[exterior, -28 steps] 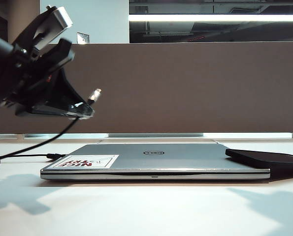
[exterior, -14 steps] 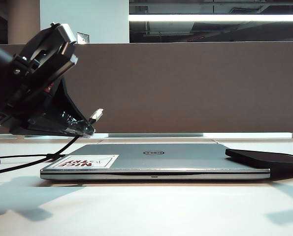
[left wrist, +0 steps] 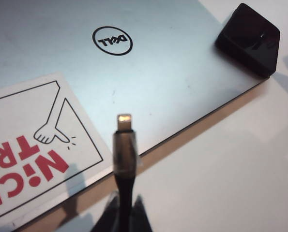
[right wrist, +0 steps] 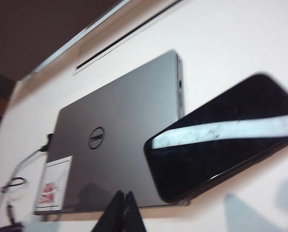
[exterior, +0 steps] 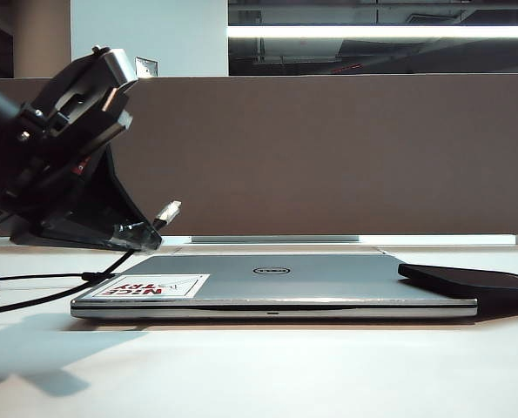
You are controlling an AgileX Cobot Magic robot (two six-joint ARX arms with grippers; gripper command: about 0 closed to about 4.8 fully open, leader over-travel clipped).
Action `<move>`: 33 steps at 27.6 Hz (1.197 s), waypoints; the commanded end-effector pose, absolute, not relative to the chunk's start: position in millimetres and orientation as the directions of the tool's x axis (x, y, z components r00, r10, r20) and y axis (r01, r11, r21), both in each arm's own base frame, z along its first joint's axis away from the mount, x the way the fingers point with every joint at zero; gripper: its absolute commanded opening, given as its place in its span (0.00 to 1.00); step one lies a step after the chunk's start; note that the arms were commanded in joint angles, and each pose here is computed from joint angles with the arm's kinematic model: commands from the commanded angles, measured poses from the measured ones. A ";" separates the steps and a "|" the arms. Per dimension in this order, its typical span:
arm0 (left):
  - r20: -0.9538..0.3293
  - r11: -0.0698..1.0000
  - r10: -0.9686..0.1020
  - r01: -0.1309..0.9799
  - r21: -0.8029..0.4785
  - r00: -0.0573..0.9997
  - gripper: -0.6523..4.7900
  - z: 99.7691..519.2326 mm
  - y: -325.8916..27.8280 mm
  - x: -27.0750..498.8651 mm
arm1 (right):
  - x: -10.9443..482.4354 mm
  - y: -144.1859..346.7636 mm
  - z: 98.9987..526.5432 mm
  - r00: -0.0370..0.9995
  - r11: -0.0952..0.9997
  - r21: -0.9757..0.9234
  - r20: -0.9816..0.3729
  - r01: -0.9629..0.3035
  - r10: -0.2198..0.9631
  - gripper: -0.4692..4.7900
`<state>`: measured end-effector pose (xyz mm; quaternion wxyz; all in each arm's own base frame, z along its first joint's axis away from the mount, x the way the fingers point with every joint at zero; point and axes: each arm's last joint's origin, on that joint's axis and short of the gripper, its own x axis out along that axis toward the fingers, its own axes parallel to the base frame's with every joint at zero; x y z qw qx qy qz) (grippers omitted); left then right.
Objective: Pick up the charging cable and the phone, plug the charging cable into the charging port on the phone, and finally place them back on the table.
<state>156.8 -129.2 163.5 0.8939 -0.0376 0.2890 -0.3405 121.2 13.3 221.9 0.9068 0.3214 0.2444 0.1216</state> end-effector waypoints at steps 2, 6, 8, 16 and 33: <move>-0.481 0.762 -0.635 0.593 -0.261 0.605 0.11 165.2 -129.6 157.1 | 128.7 10.0 216.9 0.862 0.677 0.735 -0.325 -0.029 0.389 0.08; -0.475 0.761 -0.637 0.594 -0.261 0.607 0.11 165.8 -129.8 157.4 | 135.3 8.8 209.0 0.846 0.678 0.735 -0.379 0.028 0.376 0.08; -0.468 0.760 -0.639 0.596 -0.261 0.610 0.11 166.4 -130.0 157.6 | 139.5 8.7 204.1 0.829 0.670 0.740 -0.414 0.066 0.376 0.08; -0.461 0.758 -0.642 0.597 -0.261 0.613 0.11 167.1 -130.3 157.9 | 169.8 10.3 174.7 0.715 0.579 0.784 -0.535 0.222 0.450 0.92; -0.461 0.758 -0.642 0.598 -0.261 0.613 0.11 167.1 -130.3 157.9 | 190.4 9.4 156.6 0.704 0.550 0.787 -0.558 0.280 0.439 0.91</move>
